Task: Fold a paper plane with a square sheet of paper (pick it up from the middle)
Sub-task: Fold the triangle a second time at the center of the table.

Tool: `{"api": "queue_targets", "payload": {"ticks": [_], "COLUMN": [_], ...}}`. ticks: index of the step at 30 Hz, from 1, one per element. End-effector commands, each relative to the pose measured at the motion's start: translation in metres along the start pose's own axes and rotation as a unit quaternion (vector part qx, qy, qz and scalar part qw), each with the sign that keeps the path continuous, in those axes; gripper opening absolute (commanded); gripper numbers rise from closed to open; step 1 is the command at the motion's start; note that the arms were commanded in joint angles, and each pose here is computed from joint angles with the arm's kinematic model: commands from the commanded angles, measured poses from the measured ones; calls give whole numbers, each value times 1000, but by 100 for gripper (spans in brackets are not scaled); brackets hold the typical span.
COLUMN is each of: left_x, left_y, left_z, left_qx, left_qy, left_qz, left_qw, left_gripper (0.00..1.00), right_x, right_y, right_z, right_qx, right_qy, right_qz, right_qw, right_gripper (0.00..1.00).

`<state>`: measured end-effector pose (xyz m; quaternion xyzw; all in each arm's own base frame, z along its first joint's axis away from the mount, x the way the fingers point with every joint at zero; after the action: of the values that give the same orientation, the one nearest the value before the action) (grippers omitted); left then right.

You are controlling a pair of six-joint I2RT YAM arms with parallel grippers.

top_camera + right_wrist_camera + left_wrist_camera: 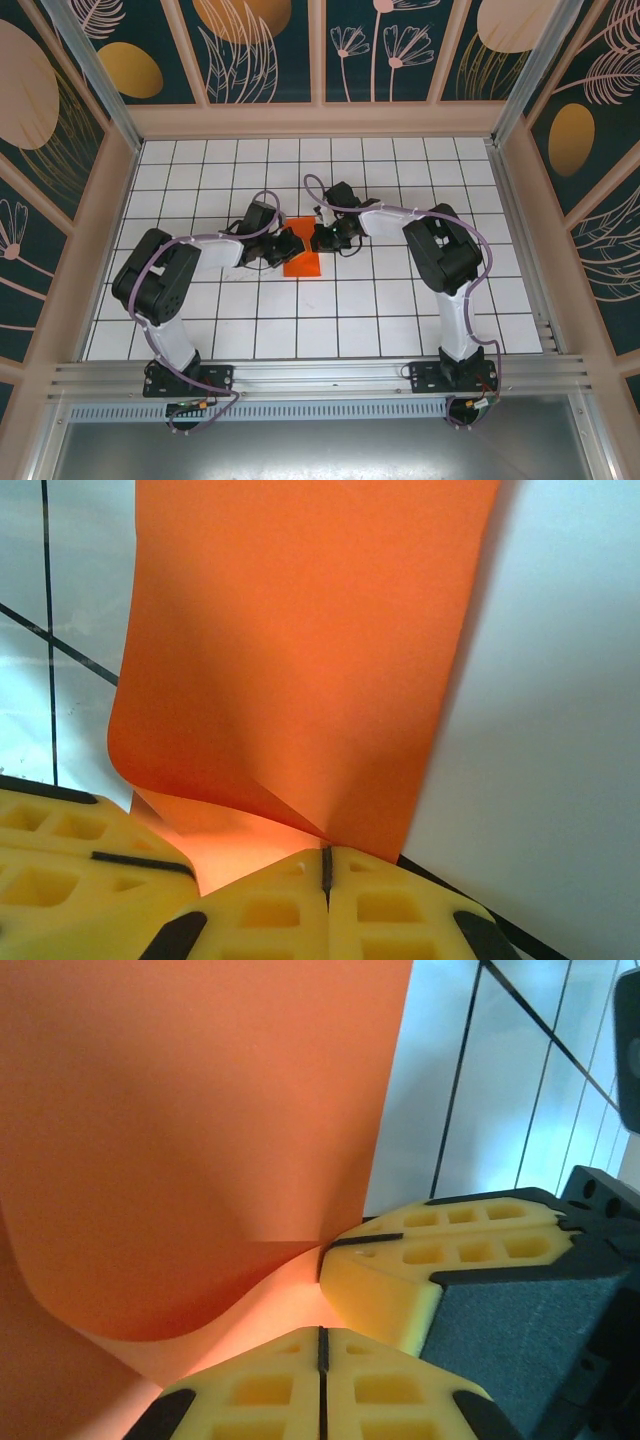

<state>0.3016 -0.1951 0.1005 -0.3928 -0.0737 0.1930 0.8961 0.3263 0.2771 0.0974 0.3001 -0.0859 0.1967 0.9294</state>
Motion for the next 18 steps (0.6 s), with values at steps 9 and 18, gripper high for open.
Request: {"api": "queue_targets", "payload": {"ticks": [9,18], "left_x": [5,26], "left_y": [23,35], "left_z": [-13,-1], "left_qx": [73,100], "left_qy": [-8,-26], "left_qz": [0,8], "left_qw": [997,995], "left_gripper": [8,8], "right_x": [-27,-36], "right_y": [-34,-46], "right_z": [-25,-29], "right_qx": [-89,-135], "right_qy": [62,81], "right_qz": [-12,2], "right_qw": [994,988], "right_gripper": [0,0]}}
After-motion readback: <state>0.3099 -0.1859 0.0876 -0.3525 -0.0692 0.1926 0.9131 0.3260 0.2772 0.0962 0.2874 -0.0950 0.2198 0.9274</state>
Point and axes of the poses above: each hand's point on the last joint's axis, 136 mm out from that joint toward the fingers, its own z axis back along the fingers, its own y axis along the line the jaws close on, x = y × z, the point moved 10 cm from there along z, back along the fingers, and after that the axes turned 7 degrees about z, right-handed, at the moved point
